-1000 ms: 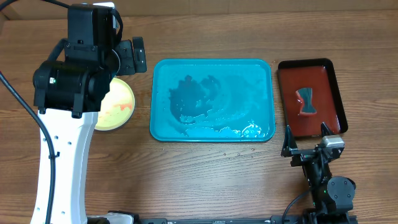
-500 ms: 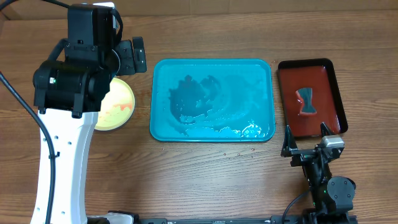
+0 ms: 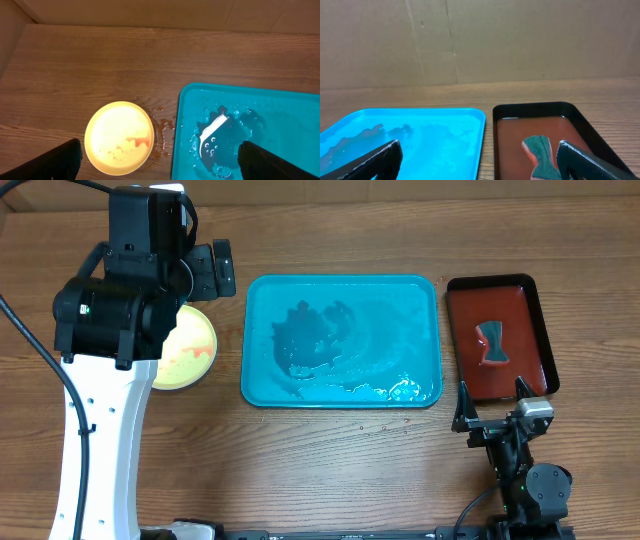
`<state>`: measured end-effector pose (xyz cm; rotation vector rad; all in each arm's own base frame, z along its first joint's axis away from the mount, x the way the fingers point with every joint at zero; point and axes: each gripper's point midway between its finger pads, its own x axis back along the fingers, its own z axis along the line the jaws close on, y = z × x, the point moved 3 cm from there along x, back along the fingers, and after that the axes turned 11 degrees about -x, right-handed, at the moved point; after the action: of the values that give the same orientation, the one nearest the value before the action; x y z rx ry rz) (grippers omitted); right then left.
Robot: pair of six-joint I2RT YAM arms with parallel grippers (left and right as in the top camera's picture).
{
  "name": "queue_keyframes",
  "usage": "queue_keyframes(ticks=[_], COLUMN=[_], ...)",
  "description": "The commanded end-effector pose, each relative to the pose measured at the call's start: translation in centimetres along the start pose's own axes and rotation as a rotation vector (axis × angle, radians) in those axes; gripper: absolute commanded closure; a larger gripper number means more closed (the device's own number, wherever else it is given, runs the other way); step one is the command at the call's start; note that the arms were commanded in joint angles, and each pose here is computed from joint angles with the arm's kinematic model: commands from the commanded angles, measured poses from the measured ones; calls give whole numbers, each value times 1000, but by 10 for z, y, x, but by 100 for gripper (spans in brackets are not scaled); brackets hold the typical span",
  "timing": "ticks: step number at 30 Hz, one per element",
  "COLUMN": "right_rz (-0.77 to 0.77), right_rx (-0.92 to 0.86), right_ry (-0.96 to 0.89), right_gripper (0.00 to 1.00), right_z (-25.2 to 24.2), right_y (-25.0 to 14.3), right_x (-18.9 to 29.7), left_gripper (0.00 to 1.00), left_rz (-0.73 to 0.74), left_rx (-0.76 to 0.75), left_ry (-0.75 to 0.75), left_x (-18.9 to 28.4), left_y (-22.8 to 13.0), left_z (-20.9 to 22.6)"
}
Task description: Clean dirty plates on tray and stack at the side
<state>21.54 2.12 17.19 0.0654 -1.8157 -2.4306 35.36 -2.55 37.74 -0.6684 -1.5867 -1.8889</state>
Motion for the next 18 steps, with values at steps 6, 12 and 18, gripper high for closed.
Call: queue_keyframes(ticks=[6, 12, 18], right_rz=[-3, -3, -3], right_rx=[-3, -3, -3], right_ry=[8, 8, 8], right_gripper=[0, 0, 0], right_z=[1, 1, 1], right_y=[-2, -2, -2], right_x=[0, 0, 0], left_gripper=[0, 0, 0], left_rz=[2, -37, -184], left_rx=[2, 1, -81], left_ry=[24, 42, -28], left_x=[-1, 17, 31], left_y=[1, 0, 2], left_z=[4, 11, 11])
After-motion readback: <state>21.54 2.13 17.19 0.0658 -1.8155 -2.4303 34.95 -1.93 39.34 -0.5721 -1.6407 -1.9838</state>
